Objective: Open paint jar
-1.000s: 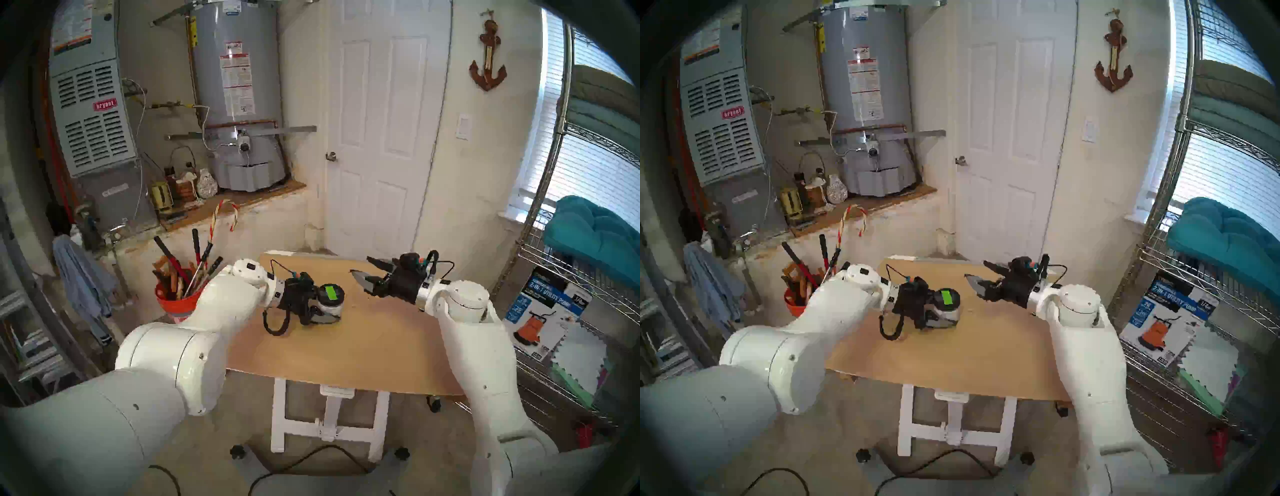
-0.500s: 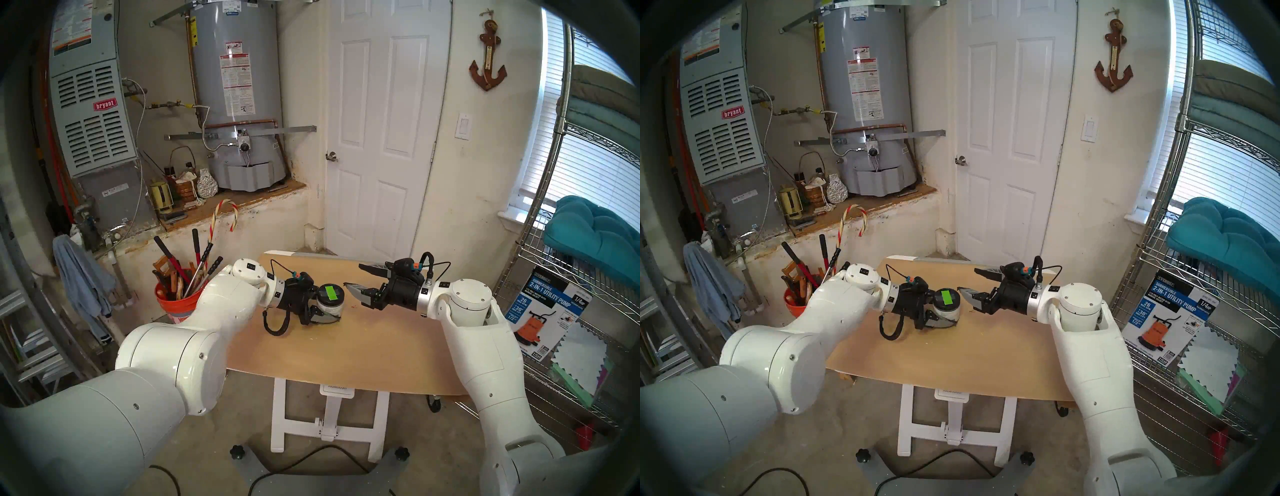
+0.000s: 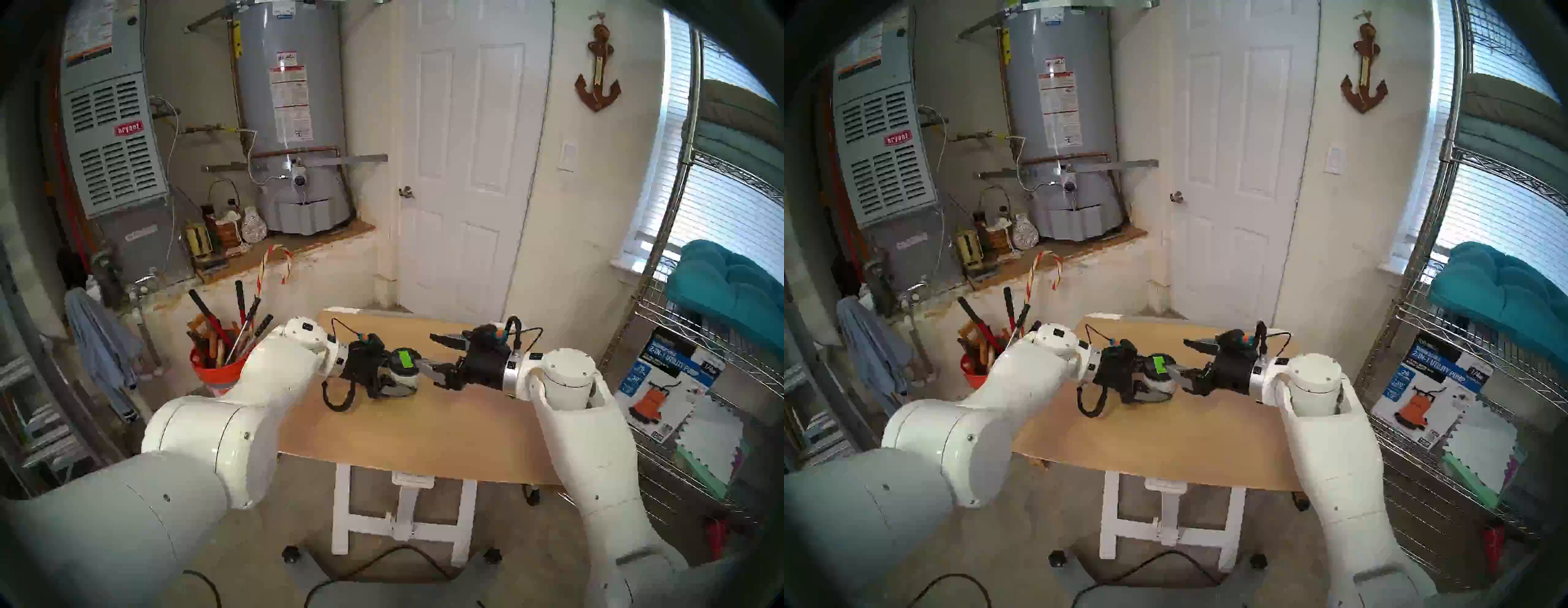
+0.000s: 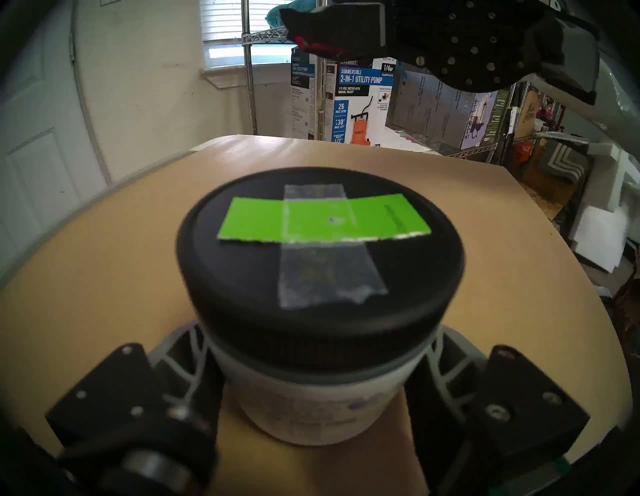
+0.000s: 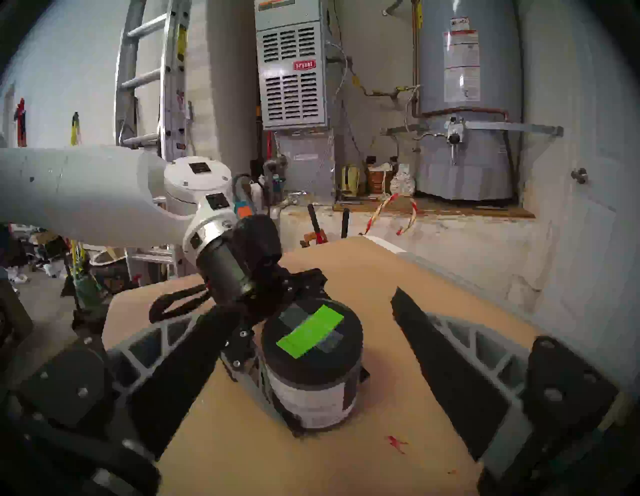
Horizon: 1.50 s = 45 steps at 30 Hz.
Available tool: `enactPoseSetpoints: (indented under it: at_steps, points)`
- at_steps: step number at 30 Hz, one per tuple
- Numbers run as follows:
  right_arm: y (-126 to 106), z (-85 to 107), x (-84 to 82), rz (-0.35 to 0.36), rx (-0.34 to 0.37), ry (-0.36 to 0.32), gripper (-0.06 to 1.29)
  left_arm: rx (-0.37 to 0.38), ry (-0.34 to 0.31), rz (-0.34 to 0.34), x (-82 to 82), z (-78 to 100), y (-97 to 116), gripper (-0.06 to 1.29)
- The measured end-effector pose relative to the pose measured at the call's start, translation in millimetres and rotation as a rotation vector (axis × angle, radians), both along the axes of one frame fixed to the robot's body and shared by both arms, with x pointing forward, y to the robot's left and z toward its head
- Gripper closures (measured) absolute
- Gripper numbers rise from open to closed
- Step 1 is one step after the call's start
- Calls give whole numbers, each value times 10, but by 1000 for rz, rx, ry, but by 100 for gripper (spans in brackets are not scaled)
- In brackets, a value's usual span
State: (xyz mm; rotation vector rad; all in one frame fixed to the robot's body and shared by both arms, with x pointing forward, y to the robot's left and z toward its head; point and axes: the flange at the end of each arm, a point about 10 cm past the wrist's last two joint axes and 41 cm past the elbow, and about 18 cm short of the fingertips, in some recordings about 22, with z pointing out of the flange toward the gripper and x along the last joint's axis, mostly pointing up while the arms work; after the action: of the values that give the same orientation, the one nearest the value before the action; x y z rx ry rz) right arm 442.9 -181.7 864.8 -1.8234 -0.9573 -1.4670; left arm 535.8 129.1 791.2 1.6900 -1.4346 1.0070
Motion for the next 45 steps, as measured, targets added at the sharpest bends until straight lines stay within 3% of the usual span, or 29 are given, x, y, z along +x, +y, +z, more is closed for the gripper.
enactPoseSetpoints:
  at_steps: [22, 37, 45]
  points:
    - [311, -188, 1, -1, -29, -19, 1, 0, 0, 0, 0, 0, 0, 46]
    - [385, -367, 123, -33, -31, 0, 1, 0, 0, 0, 0, 0, 0, 46]
    - [431, -360, 166, -40, -27, -4, 1, -1, 0, 0, 0, 0, 0, 46]
